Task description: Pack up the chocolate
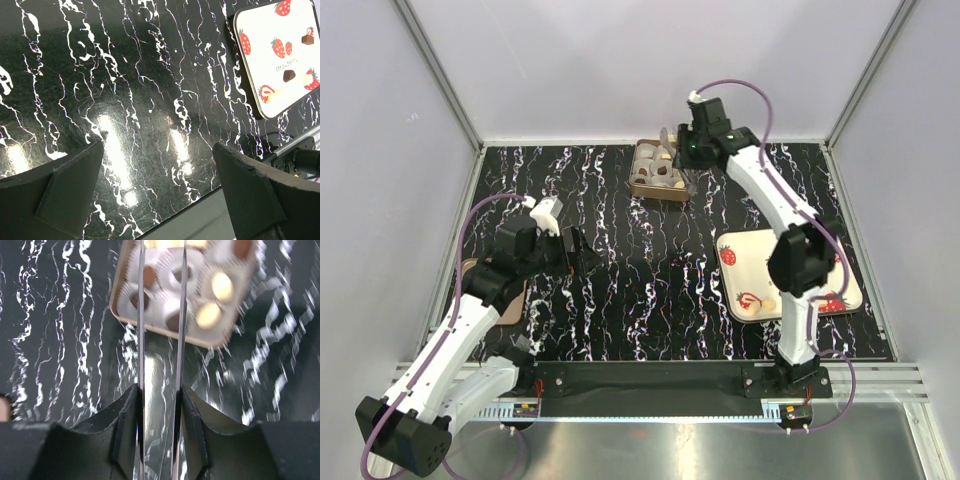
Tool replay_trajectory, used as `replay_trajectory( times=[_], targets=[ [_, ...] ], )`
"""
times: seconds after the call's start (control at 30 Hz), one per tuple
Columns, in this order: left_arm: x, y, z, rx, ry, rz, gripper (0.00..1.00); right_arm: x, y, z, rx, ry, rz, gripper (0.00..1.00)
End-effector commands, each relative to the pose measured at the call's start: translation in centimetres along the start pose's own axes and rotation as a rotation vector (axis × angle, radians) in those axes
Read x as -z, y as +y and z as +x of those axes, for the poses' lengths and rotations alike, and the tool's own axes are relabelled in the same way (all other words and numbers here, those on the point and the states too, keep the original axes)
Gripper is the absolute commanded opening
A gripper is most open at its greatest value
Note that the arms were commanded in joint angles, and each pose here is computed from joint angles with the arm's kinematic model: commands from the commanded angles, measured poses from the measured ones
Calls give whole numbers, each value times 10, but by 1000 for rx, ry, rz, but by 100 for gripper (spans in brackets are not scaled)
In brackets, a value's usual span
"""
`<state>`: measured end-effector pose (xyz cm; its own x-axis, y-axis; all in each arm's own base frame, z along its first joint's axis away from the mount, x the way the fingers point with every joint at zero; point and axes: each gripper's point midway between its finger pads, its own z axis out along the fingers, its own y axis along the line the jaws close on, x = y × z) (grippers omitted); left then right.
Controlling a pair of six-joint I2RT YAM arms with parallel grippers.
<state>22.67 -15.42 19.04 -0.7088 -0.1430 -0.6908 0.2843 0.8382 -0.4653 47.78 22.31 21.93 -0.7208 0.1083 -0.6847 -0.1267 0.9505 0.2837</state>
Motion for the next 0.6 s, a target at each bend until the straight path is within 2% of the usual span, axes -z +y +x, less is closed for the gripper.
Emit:
replay_trajectory(
  times=[0.0,0.07,0.23,0.57],
  targets=[
    [1,-3,-12,-25,-49,8,99,-19,39,-32,191,-103,-104,36],
    [1,-3,-12,-24,-50,8,99,-28,49,-40,210,-134,-123,36],
    [1,-3,-11,-24,-46,11,99,-71,61,-28,237,-127,-136,37],
    [1,-3,-11,-24,-45,13,99,-111,43,-18,282,-144,-54,37]
  ],
)
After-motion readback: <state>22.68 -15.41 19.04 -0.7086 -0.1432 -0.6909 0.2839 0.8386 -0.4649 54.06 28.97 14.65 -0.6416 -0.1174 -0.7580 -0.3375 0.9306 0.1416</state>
